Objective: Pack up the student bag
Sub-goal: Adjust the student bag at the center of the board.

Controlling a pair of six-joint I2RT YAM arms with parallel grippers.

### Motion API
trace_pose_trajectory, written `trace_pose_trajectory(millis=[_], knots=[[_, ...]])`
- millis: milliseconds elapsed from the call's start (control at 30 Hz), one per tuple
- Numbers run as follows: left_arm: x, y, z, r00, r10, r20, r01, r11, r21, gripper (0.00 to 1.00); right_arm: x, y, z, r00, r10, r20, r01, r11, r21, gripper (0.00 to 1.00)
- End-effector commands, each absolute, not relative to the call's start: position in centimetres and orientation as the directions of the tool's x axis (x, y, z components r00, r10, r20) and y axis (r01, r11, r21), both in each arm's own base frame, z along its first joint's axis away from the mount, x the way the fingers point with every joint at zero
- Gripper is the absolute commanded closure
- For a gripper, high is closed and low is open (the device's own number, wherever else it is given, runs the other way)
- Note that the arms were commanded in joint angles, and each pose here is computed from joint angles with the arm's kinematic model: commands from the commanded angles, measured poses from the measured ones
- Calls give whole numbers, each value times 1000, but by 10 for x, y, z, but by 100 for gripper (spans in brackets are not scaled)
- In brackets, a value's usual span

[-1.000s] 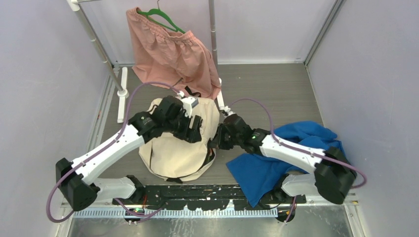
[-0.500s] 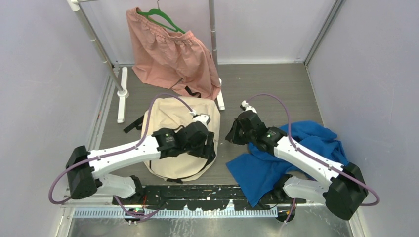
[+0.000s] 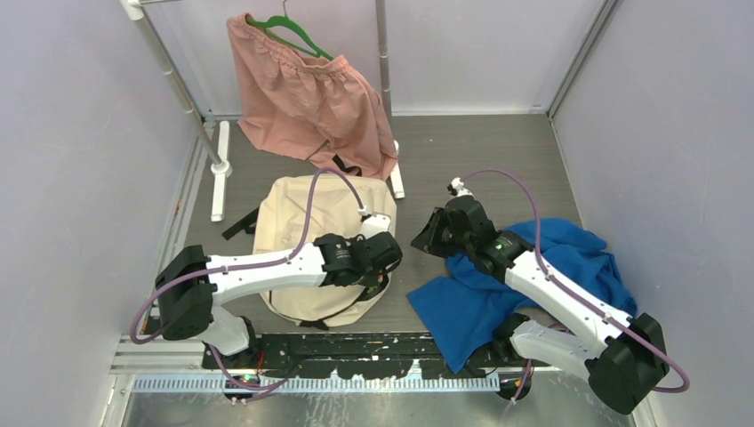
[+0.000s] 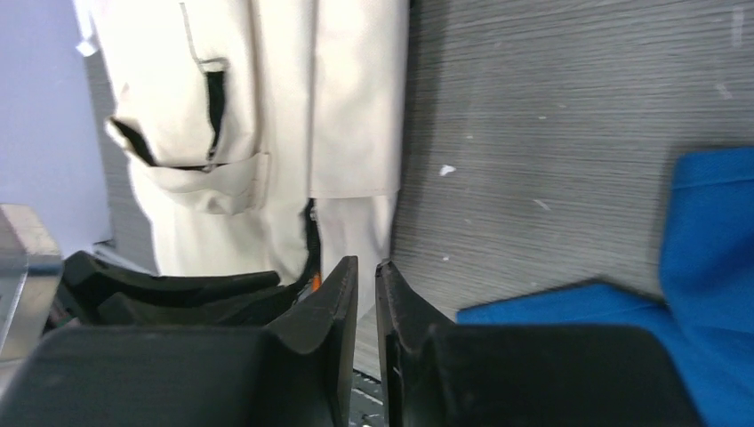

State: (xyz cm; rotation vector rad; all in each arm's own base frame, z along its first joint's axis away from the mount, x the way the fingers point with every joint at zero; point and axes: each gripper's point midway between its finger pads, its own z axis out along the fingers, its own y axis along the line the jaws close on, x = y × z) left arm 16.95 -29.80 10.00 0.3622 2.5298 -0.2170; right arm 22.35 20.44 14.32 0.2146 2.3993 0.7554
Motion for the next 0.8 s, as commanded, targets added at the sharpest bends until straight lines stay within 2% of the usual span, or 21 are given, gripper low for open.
trace_pose_trajectory(millis=[0,133,200,400,467,667,700,767], knots=[[183,-281,121,-764,159,-626,242,969,-48,89,224,240,172,-815,367,-448,-85,689,720,80],[182,-274,128,-768,113,-631,245,961,-126,94,212,271,180,-832,350,-431,-122,642,757,80],[182,-273,130,-777,77,-625,245,951,-187,100,207,286,180,-836,337,-433,-135,639,757,80],[187,-261,139,-780,-8,-626,212,938,-276,100,208,303,159,-848,342,-405,-83,668,740,80],[179,-268,146,-789,25,-614,270,911,-310,88,207,299,143,-856,346,-383,-40,695,718,80],[152,-293,145,-793,139,-593,400,853,-335,37,208,282,122,-844,364,-393,18,753,658,76],[148,-297,144,-784,161,-599,419,850,-320,31,208,279,120,-843,366,-394,23,757,653,76],[141,-301,139,-776,203,-597,446,846,-293,26,208,276,119,-837,373,-400,29,761,648,75]])
